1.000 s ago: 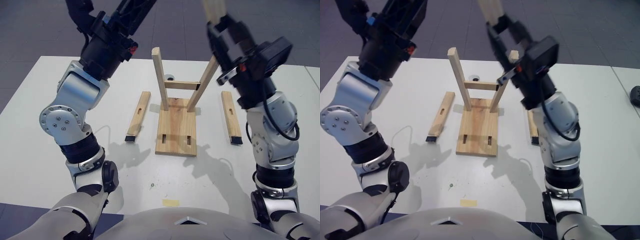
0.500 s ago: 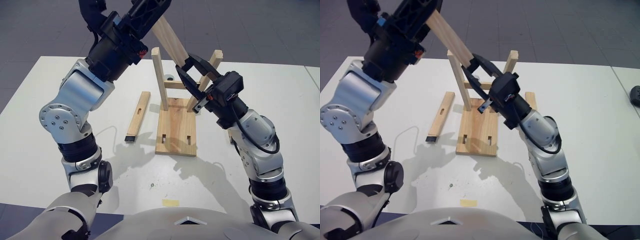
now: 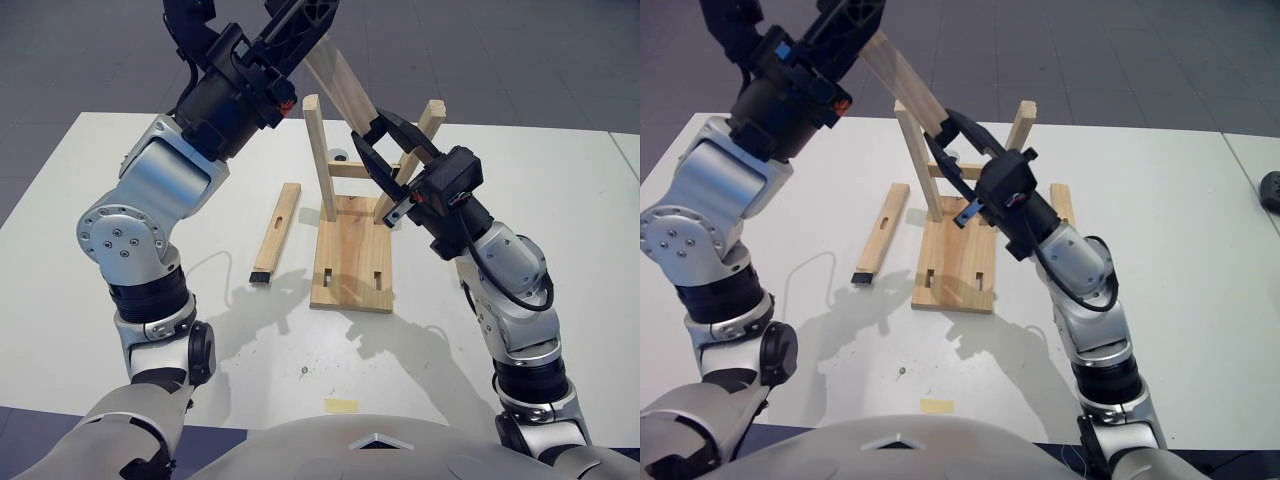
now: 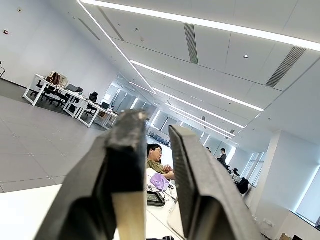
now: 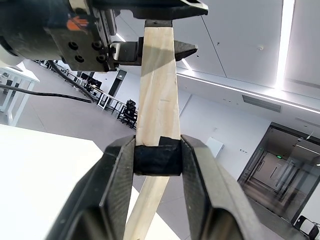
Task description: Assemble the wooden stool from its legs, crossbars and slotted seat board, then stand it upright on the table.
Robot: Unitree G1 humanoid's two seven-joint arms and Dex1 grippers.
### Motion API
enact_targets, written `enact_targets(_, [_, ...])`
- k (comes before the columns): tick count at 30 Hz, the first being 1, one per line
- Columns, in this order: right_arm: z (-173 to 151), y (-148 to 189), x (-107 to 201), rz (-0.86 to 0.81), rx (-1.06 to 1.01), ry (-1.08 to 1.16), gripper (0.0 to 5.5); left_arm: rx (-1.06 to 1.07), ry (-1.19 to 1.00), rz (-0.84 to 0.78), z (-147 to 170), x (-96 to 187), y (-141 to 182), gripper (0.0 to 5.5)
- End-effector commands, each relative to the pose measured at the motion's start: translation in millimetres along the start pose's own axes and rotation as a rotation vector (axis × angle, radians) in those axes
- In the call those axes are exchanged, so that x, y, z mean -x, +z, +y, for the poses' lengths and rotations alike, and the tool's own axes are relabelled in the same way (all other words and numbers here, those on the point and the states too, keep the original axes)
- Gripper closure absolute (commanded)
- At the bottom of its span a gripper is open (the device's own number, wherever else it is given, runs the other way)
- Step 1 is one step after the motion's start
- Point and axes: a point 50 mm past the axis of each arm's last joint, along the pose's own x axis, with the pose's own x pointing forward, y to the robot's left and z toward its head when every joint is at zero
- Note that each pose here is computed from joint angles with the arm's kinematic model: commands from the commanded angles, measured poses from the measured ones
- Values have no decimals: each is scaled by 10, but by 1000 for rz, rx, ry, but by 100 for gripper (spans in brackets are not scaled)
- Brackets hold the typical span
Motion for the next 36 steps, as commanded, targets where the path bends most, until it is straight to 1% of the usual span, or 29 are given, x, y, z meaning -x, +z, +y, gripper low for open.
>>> enact_targets(1, [-6, -20, 13, 12, -22, 3, 419, -59, 0, 13, -12, 20, -1, 475])
enact_targets(4, [-11, -30, 18, 15, -33, 1, 419, -69, 42, 3, 63, 40, -10, 507])
enact_targets(7, [-6, -34, 7, 16, -65, -8, 419, -79, 58, -19, 94, 54, 11, 507])
enact_targets(8, [-12, -40, 7, 21, -75, -16, 383, -89, 70, -35, 108, 59, 42, 507])
enact_targets(9, [-21, -53, 10, 29, -84, -27, 376, -110, 95, -63, 138, 77, 106, 507])
enact_targets(11, [-68, -98, 39, 53, -94, -66, 342, -167, 195, -147, 256, 165, 305, 507])
enact_targets(13, [-113, -147, 87, 81, -100, -108, 308, -237, 343, -219, 424, 332, 495, 507])
enact_targets(15, [-129, -188, 134, 105, -97, -132, 276, -271, 508, -213, 639, 529, 527, 507])
enact_targets(16, [-133, -206, 160, 116, -93, -145, 261, -280, 605, -180, 776, 625, 472, 507])
enact_targets(18, [-137, -248, 199, 138, -87, -168, 225, -288, 786, -81, 1056, 862, 218, 507])
enact_targets(21, [-135, -280, 219, 153, -74, -185, 183, -212, 898, -2, 1243, 1074, -175, 507])
enact_targets(22, [-133, -282, 220, 153, -71, -191, 158, -188, 914, 14, 1274, 1116, -279, 507])
enact_targets(25, [-137, -285, 218, 151, -64, -201, 114, -132, 907, 21, 1297, 1123, -494, 507])
enact_targets(26, [-141, -287, 216, 150, -62, -202, 106, -124, 898, 16, 1298, 1102, -525, 507])
enact_targets(27, [-143, -288, 215, 150, -62, -202, 82, -121, 894, 12, 1302, 1085, -542, 507])
enact_targets(31, [-133, -299, 209, 149, -60, -204, 22, -143, 870, 29, 1397, 1019, -673, 507])
enact_targets(33, [-126, -304, 206, 148, -63, -201, 10, -162, 867, 47, 1442, 1022, -733, 507])
enact_targets(36, [-119, -308, 206, 150, -64, -197, 10, -162, 872, 53, 1498, 1026, -792, 507])
